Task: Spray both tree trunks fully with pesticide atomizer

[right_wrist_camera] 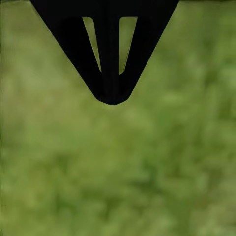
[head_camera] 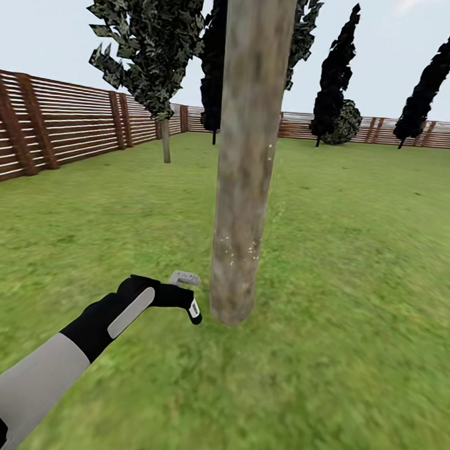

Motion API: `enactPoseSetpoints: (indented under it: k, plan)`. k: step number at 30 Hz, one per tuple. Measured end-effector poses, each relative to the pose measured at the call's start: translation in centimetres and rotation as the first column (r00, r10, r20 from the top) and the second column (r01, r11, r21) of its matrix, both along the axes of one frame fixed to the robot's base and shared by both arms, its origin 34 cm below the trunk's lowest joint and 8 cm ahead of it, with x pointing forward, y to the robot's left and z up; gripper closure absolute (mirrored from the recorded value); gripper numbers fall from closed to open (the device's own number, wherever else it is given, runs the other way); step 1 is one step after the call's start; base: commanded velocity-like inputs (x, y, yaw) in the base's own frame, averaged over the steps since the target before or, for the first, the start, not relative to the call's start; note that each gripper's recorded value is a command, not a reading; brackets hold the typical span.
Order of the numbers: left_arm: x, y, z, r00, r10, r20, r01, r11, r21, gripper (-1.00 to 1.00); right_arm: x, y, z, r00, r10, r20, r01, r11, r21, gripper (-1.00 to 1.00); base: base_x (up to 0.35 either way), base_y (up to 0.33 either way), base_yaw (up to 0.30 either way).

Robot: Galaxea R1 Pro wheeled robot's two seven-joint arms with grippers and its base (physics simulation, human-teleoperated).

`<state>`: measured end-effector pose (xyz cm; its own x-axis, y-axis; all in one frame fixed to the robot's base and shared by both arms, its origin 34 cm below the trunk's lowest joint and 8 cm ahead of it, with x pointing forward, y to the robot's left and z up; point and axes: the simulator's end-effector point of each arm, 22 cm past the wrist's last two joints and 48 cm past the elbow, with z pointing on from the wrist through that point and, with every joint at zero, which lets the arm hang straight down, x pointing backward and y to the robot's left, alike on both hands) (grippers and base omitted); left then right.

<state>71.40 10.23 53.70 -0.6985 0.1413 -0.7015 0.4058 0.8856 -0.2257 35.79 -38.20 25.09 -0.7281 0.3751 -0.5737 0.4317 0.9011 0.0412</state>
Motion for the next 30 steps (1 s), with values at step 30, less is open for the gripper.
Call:
enactPoseSetpoints:
  k: [30]
  plan:
    - [0.4,-1.3,10.7,0.99,-0.047,0.136,0.032,0.993,0.113,1.0,0.0,0.2,0.0,1.0,0.005,-0.007,-0.005,1.0,-0.002,1.0,-0.034,0.071,-0.052]
